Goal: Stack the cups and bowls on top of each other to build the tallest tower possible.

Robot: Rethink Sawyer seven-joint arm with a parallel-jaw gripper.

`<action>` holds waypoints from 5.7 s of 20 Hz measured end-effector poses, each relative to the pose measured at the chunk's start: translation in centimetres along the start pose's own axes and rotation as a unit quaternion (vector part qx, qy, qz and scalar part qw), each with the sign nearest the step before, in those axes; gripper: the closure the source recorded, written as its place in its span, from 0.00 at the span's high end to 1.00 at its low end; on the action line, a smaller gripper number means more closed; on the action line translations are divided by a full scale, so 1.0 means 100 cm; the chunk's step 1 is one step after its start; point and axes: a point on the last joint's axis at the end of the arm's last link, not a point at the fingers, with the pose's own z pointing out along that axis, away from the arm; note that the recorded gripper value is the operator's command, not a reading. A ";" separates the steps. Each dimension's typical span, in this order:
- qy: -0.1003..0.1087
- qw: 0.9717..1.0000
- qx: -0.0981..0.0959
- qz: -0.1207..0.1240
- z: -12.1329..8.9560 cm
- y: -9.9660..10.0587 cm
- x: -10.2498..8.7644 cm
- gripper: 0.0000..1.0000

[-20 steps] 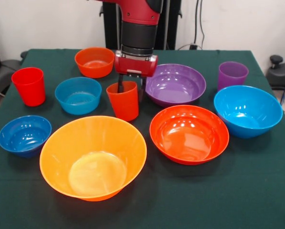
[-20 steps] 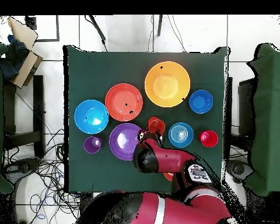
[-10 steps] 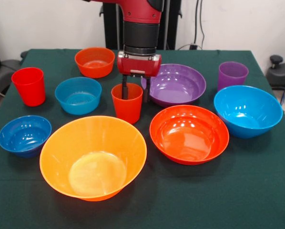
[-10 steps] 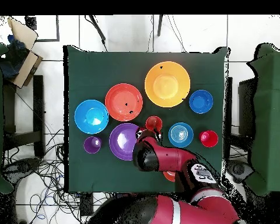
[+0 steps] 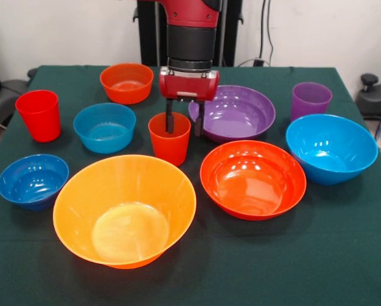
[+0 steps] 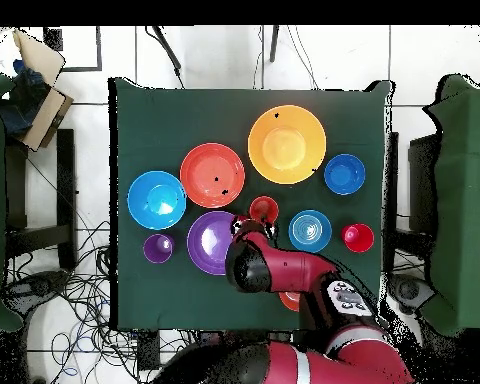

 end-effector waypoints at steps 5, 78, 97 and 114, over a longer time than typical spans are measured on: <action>-0.004 1.000 0.000 -0.001 -0.002 0.001 -0.003 0.00; 0.101 0.993 0.060 0.016 -0.104 -0.074 0.013 0.00; 0.084 0.995 0.052 0.025 -0.097 -0.088 -0.006 0.00; 0.082 0.996 0.036 0.027 -0.082 -0.088 -0.035 0.00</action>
